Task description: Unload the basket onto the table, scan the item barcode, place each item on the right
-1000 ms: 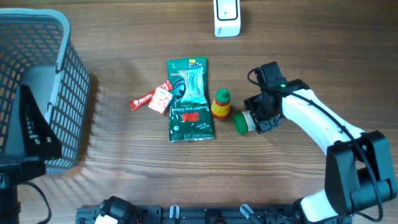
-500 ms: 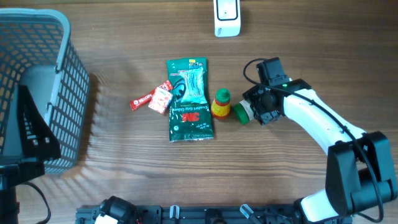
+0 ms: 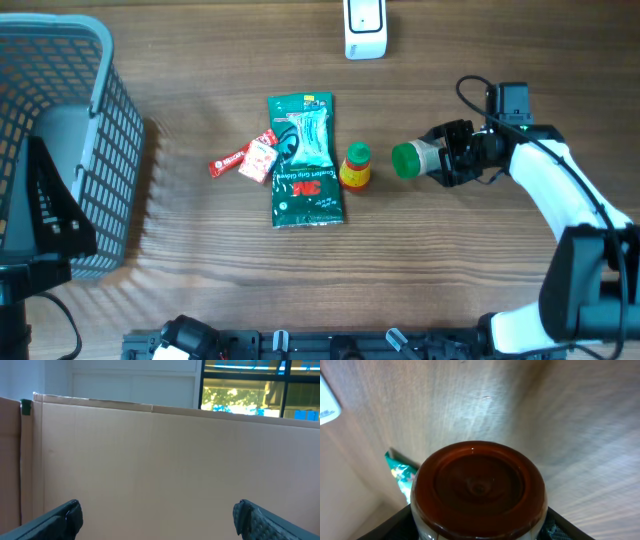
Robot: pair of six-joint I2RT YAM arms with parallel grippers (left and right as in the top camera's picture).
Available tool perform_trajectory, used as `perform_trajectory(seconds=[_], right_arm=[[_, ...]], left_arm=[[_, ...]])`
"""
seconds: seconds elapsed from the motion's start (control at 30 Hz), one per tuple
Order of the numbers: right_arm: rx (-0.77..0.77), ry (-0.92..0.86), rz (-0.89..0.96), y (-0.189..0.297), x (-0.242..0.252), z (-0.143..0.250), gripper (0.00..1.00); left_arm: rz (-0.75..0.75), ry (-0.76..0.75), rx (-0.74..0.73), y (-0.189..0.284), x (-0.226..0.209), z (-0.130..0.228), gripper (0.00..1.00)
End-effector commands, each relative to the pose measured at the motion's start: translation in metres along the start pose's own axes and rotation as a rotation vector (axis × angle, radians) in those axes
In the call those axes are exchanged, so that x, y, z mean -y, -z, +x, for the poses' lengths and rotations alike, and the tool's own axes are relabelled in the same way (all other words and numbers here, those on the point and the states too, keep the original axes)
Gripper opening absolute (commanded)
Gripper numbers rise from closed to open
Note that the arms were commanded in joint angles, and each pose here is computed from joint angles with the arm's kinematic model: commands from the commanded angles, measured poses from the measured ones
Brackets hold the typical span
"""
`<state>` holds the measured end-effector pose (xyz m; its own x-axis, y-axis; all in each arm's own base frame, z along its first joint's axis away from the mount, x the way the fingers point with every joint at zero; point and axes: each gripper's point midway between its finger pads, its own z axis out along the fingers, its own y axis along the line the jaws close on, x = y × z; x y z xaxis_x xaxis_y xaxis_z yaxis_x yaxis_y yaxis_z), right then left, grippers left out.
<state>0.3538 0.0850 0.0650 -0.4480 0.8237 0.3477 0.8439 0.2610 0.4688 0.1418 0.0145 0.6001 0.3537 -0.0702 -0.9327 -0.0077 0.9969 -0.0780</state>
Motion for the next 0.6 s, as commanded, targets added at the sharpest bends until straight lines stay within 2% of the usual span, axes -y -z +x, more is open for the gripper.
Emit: perform_trajectory(seconds=[0.0, 0.2, 0.3, 0.37, 0.57], right_arm=[[-0.176, -0.030, -0.049, -0.021, -0.011, 0.019, 0.59], [-0.349, -0.030, -0.161, -0.048, -0.033, 0.027, 0.57], [-0.398, -0.094, -0.175, -0.055, -0.038, 0.027, 0.57], [-0.396, -0.139, -0.163, -0.056, -0.037, 0.026, 0.57], [-0.292, -0.237, -0.116, -0.064, -0.028, 0.009, 0.68]], left_arm=[[0.004, -0.013, 0.006, 0.002, 0.000, 0.000, 1.00], [0.004, -0.013, 0.006, 0.002, 0.000, 0.000, 1.00], [0.004, -0.013, 0.006, 0.002, 0.000, 0.000, 1.00], [0.004, -0.012, 0.007, 0.002, 0.000, -0.001, 1.00], [0.004, -0.011, 0.009, 0.002, 0.000, -0.001, 1.00]])
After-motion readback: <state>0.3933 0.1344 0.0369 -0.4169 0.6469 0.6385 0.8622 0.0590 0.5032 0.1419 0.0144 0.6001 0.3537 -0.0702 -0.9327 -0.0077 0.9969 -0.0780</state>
